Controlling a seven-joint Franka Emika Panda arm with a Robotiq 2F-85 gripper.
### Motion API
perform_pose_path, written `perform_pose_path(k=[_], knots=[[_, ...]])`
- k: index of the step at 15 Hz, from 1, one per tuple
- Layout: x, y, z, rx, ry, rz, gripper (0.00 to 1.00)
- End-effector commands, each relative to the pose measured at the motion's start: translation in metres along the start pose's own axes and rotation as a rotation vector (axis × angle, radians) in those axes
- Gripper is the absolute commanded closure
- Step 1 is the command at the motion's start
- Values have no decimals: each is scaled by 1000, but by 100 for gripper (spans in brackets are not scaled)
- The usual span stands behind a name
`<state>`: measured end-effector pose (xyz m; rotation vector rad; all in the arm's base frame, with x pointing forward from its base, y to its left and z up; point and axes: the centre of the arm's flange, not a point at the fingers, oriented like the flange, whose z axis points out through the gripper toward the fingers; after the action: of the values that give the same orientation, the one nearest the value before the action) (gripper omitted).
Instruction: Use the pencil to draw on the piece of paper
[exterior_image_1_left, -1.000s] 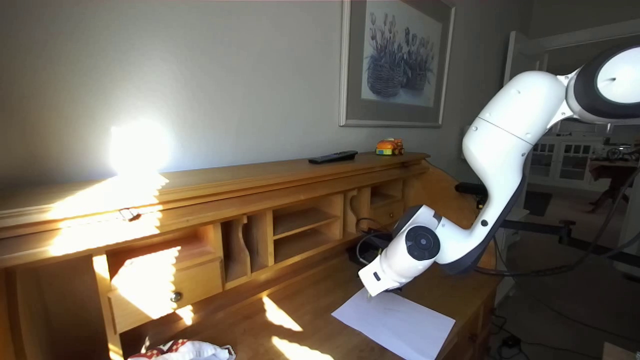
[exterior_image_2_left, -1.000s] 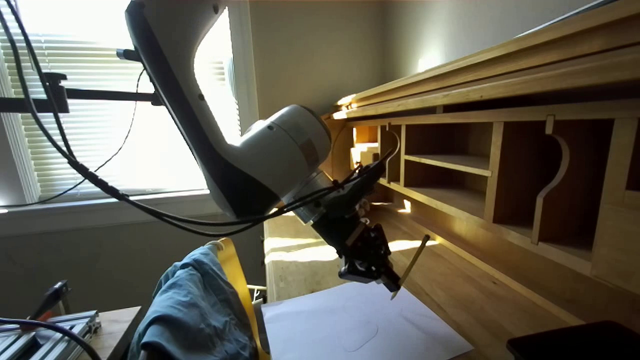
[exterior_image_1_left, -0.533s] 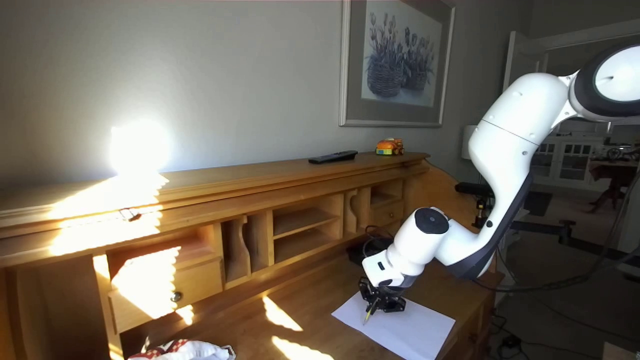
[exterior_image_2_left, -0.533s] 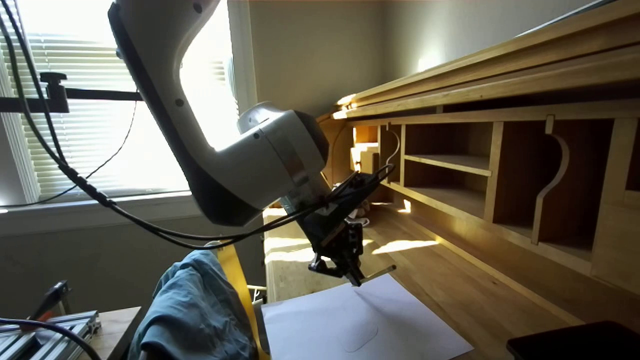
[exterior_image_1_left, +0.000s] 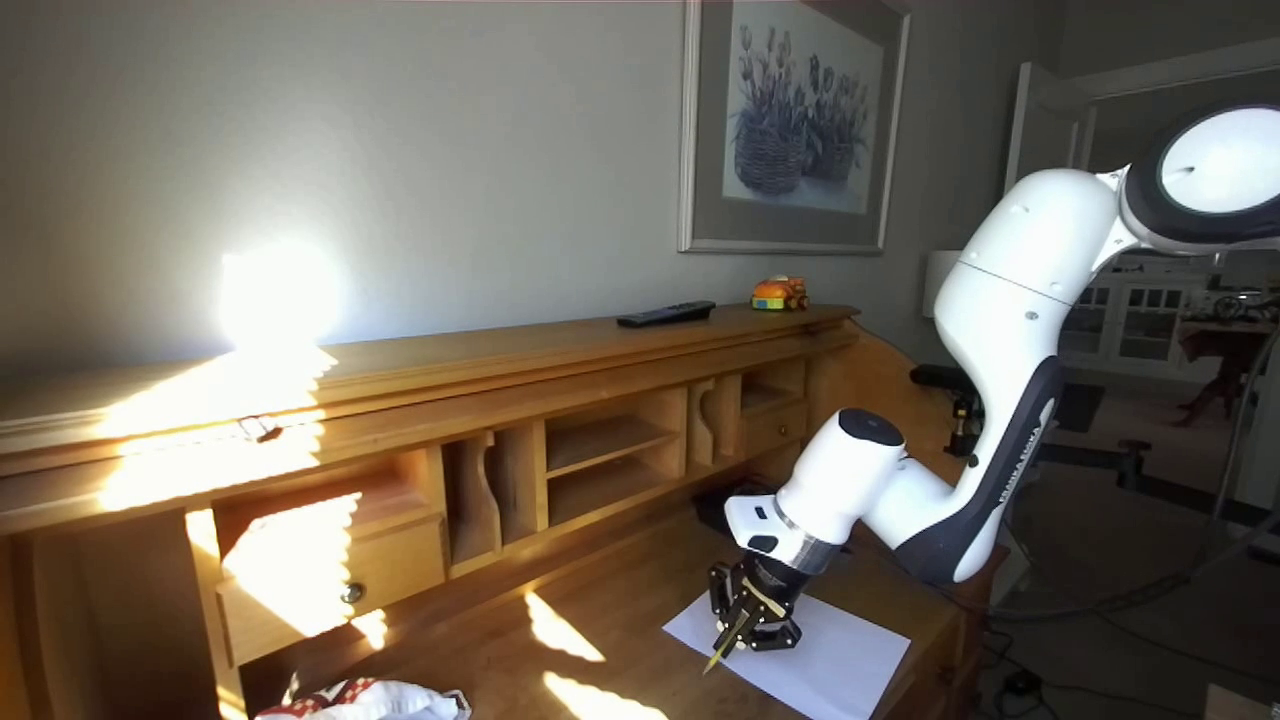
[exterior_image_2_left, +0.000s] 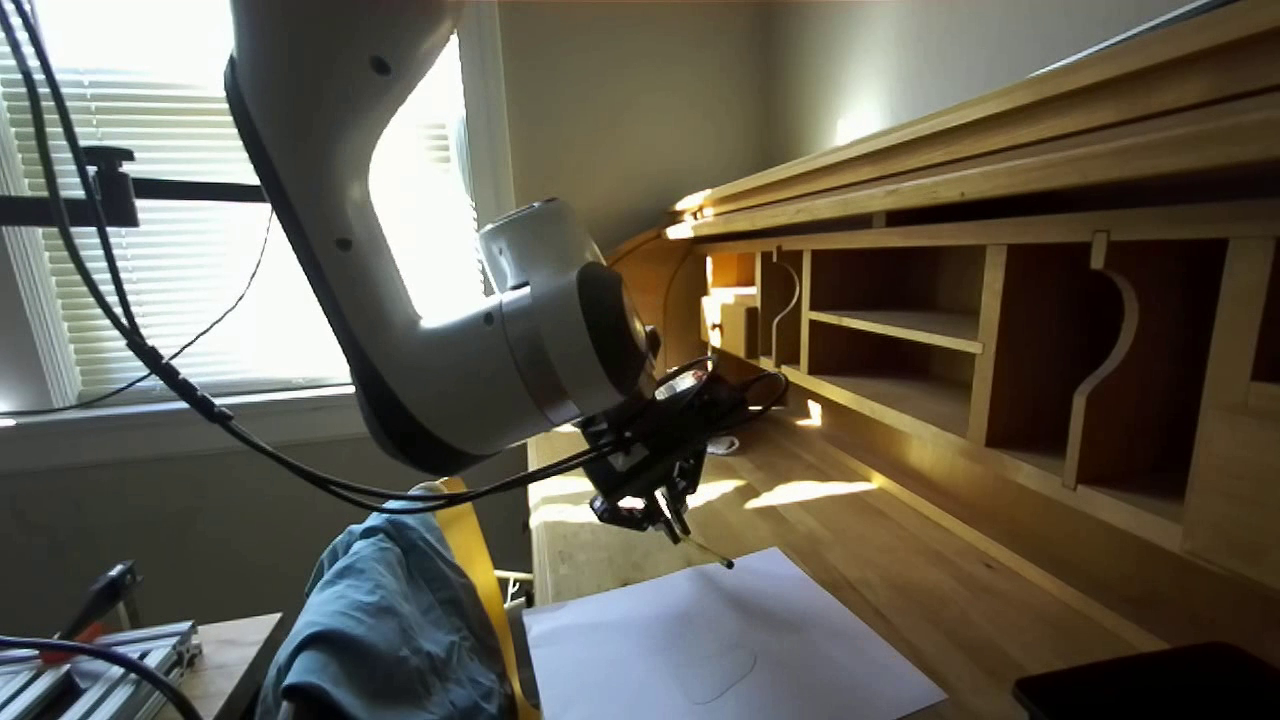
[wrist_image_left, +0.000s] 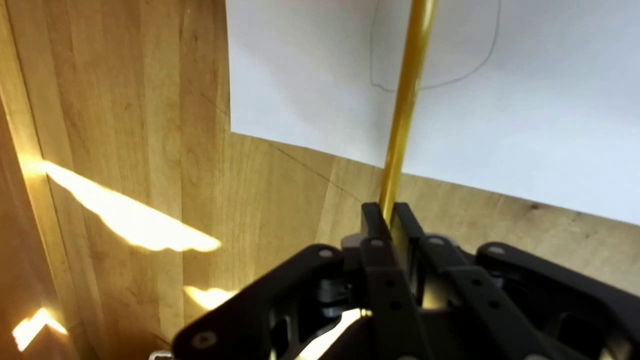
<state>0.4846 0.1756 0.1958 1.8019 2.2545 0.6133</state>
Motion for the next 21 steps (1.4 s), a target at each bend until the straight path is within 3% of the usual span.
perform_pose_path(k=[1,6,21], knots=[[6,10,2,-1,102,95,98],[7,5,10,7,172,192,98],[-8,-1,34,44,254,331,98]])
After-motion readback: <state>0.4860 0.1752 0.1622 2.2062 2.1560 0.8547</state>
